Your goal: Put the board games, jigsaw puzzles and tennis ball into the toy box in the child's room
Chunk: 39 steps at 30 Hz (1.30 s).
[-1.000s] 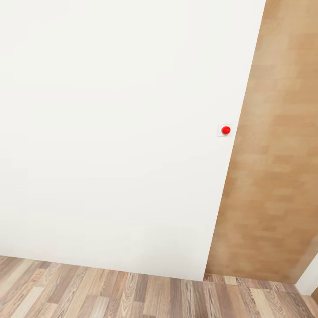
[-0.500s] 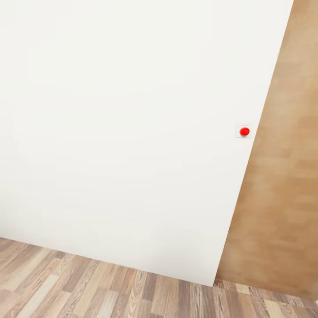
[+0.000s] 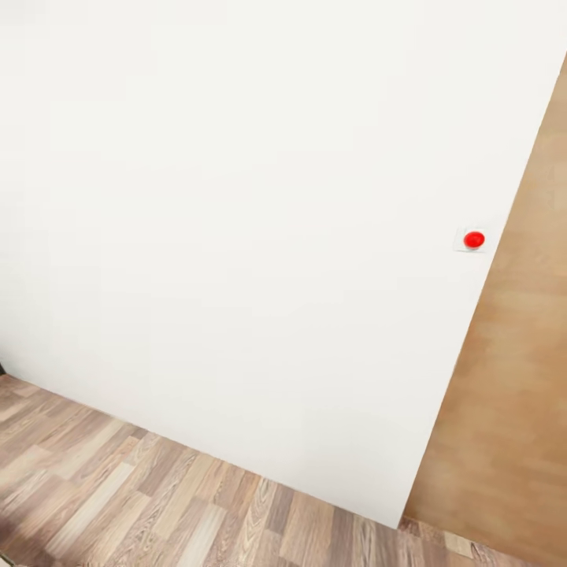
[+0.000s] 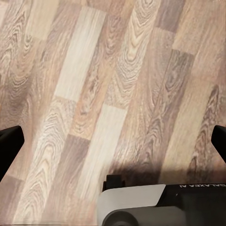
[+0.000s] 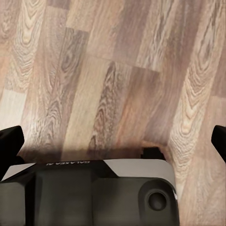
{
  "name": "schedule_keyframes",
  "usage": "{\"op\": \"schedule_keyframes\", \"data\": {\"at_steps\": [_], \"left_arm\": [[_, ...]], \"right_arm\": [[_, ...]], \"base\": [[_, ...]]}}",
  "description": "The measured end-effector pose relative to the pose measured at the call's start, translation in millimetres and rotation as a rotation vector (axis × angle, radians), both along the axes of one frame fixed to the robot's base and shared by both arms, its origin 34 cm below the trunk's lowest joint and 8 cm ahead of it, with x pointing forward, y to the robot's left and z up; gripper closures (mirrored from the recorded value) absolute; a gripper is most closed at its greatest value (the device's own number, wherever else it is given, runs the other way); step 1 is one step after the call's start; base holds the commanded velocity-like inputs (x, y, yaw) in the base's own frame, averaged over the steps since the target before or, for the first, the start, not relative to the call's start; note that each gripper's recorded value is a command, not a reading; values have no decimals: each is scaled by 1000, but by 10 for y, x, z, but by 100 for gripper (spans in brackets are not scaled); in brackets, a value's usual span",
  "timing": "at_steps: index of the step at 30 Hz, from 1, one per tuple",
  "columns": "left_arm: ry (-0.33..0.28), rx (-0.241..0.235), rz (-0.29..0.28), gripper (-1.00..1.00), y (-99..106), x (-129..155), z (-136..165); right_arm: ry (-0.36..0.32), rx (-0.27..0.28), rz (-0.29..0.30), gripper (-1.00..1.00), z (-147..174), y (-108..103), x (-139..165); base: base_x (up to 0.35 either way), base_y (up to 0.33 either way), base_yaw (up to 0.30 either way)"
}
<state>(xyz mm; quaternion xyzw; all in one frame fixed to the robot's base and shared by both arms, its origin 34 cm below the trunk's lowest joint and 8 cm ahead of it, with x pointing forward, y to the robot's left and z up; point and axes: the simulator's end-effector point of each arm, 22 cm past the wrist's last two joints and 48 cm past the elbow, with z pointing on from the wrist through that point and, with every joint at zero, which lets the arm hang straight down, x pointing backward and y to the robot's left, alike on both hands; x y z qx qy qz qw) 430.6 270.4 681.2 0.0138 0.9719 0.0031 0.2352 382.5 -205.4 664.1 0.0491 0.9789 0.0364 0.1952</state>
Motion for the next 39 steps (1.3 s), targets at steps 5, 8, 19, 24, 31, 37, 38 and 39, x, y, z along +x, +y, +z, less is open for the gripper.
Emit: {"op": "schedule_keyframes", "data": {"at_steps": [5, 8, 19, 24, 31, 37, 38, 39], "left_arm": [[0, 0, 0, -100, 2, 0, 0], [0, 0, 0, -100, -3, 0, 0], [0, 1, 0, -100, 3, 0, 0], [0, 2, 1, -100, 5, 0, 0], [0, 2, 1, -100, 2, 0, 0], [0, 3, 1, -100, 6, 0, 0], [0, 3, 1, -100, 8, 0, 0], [0, 3, 1, -100, 9, 0, 0]], "right_arm": [[0, 2, 2, -100, 2, 29, -1], [0, 2, 2, -100, 2, 43, -2], [1, 2, 2, -100, 3, 62, -2], [1, 2, 2, -100, 3, 62, -2], [1, -1, 1, -100, 3, 60, -3], [3, -11, -4, -100, 4, 87, -8], [3, -11, -4, -100, 4, 91, -8], [4, -11, -4, -100, 4, 94, -11]], "base": [[0, -13, 287], [0, -4, 287], [0, 0, 287], [0, 0, 287], [0, 0, 287], [0, 0, 287], [0, 0, 287], [0, 0, 287]]}}
